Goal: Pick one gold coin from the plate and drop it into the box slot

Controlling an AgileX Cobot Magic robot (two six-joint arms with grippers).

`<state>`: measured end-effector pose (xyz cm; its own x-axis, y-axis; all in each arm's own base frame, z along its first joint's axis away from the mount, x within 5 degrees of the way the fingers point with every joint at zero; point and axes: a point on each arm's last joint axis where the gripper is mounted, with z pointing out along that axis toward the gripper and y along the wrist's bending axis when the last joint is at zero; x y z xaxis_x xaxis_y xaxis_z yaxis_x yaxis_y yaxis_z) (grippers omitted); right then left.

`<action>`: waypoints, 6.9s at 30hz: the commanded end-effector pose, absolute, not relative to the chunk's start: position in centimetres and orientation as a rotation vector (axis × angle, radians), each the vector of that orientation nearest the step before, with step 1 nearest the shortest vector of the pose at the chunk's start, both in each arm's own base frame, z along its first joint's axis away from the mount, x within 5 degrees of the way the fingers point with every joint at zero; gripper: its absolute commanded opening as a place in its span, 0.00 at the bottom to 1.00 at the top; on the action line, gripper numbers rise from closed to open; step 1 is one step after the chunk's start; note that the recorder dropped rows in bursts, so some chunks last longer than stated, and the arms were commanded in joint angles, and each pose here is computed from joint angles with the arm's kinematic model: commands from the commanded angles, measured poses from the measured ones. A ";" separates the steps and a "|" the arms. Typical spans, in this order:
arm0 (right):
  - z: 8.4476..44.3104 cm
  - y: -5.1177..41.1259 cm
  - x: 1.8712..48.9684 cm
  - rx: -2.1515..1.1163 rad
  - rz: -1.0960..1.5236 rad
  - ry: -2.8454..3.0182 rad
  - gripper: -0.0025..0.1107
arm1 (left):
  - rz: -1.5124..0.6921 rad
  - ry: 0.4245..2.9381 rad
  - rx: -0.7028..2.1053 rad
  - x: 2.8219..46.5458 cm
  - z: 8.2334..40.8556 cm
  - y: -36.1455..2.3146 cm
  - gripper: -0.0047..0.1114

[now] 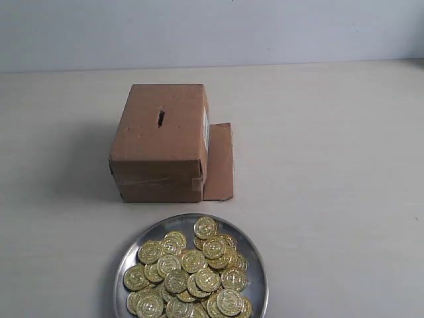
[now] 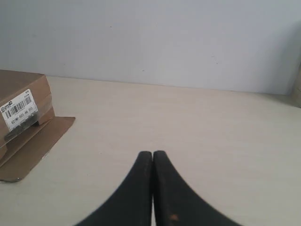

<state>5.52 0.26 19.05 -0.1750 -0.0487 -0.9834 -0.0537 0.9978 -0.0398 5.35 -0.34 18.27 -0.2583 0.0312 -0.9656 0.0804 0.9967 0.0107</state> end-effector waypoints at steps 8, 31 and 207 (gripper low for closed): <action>18.9 0.2 5.5 -0.070 0.001 1.745 0.02 | -0.051 1.838 0.076 5.3 18.1 -0.3 0.04; 18.9 0.2 5.5 -0.070 0.001 1.745 0.02 | -0.051 1.838 0.076 5.3 18.1 -0.3 0.04; 13.7 21.4 19.3 -1.808 0.191 2.446 0.52 | -0.518 1.560 -0.119 5.9 21.0 -1.5 0.04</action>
<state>19.24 21.31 13.92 -0.2250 -0.9614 -0.1583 -0.9743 0.2223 0.0348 5.93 -1.43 20.87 -0.0767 -0.3887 -0.9182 0.2258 0.8902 -0.3957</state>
